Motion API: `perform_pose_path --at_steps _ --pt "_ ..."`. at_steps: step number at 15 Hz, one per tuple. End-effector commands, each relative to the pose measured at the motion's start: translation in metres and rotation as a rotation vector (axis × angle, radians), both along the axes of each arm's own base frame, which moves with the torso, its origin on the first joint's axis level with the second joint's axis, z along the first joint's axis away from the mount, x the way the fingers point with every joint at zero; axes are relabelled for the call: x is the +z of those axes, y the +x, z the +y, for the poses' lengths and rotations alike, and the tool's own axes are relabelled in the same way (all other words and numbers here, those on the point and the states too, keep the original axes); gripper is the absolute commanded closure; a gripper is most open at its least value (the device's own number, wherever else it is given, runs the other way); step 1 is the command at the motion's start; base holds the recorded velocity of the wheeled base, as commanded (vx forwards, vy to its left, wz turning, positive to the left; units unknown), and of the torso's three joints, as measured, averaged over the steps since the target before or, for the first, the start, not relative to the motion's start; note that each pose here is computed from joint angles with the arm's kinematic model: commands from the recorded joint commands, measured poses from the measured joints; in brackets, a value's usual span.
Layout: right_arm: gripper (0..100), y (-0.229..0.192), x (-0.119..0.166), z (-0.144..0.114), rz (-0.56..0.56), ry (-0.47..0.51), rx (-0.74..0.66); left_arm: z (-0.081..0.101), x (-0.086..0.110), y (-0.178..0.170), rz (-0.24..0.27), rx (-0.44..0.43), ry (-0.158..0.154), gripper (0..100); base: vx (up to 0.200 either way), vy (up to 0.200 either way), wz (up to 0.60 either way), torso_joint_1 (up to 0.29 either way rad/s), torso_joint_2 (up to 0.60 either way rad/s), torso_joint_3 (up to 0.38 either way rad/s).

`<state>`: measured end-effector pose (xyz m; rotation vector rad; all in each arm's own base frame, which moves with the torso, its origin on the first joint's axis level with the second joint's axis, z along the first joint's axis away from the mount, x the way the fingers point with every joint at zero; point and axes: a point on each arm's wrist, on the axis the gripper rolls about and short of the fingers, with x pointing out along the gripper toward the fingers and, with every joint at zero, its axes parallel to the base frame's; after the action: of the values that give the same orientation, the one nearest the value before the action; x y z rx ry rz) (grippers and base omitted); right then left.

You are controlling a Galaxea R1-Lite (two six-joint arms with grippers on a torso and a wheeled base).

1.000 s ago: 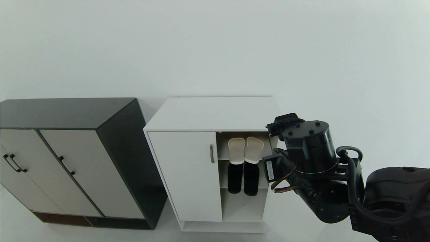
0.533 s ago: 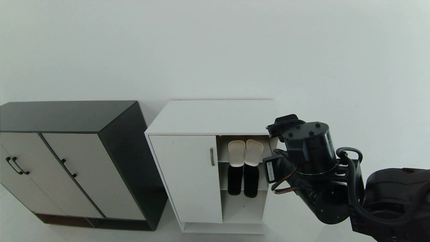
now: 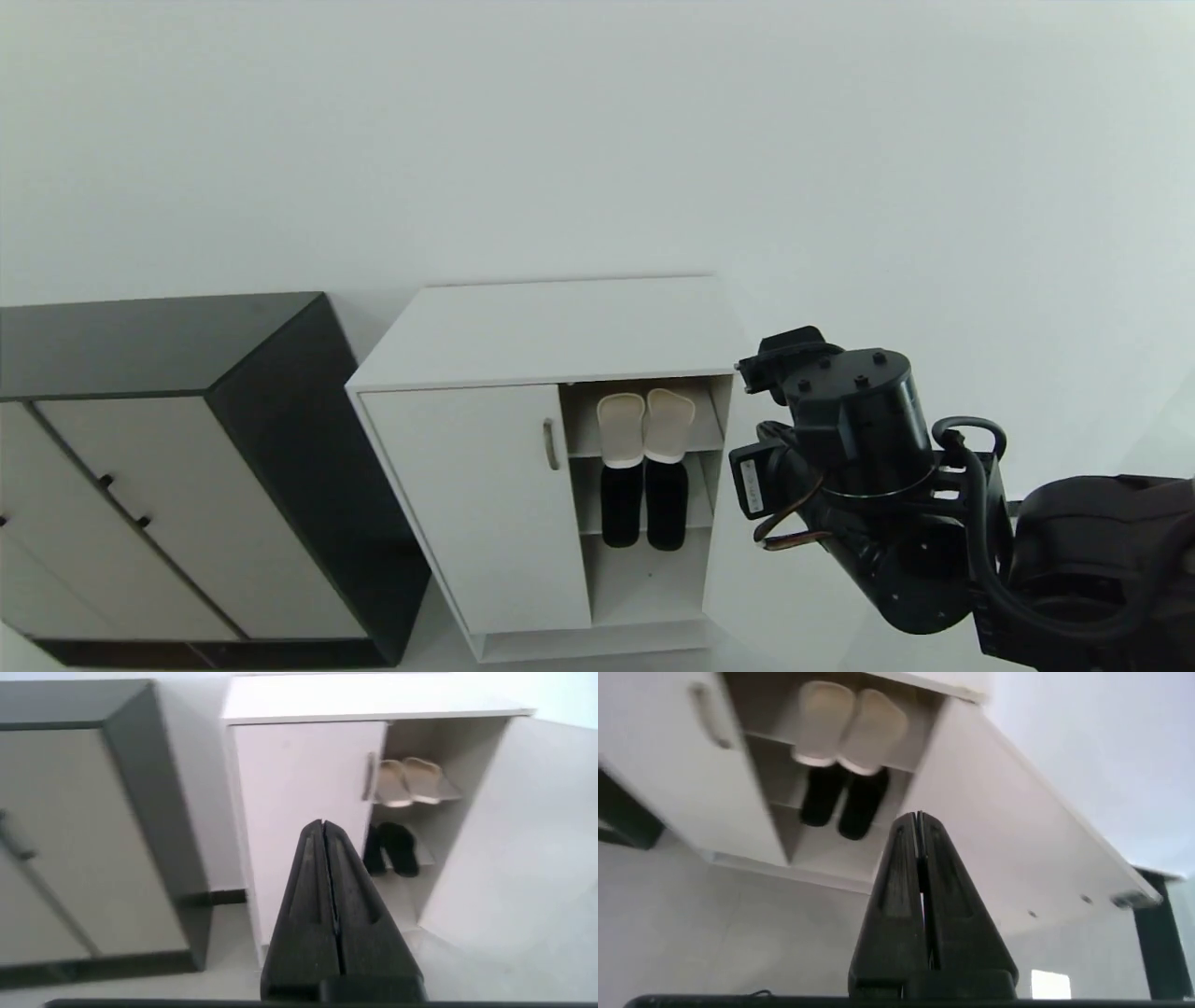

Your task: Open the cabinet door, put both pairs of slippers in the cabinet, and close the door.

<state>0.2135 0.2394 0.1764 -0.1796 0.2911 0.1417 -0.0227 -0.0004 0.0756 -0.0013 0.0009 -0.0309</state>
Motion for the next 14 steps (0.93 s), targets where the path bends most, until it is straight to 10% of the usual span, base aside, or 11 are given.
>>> perform_pose_path --at_steps 1,14 --pt "100 0.000 -0.001 0.000 0.001 -0.001 0.000 0.000 0.000 0.000 0.001 0.000 0.000 100 0.000 0.000 -0.60 0.012 0.01 -0.002" --pt "100 0.033 0.012 -0.025 -0.037 0.029 -0.091 0.000 0.000 0.000 0.001 0.000 -0.003 100 -0.015 0.000 -0.09 0.001 0.00 0.001"
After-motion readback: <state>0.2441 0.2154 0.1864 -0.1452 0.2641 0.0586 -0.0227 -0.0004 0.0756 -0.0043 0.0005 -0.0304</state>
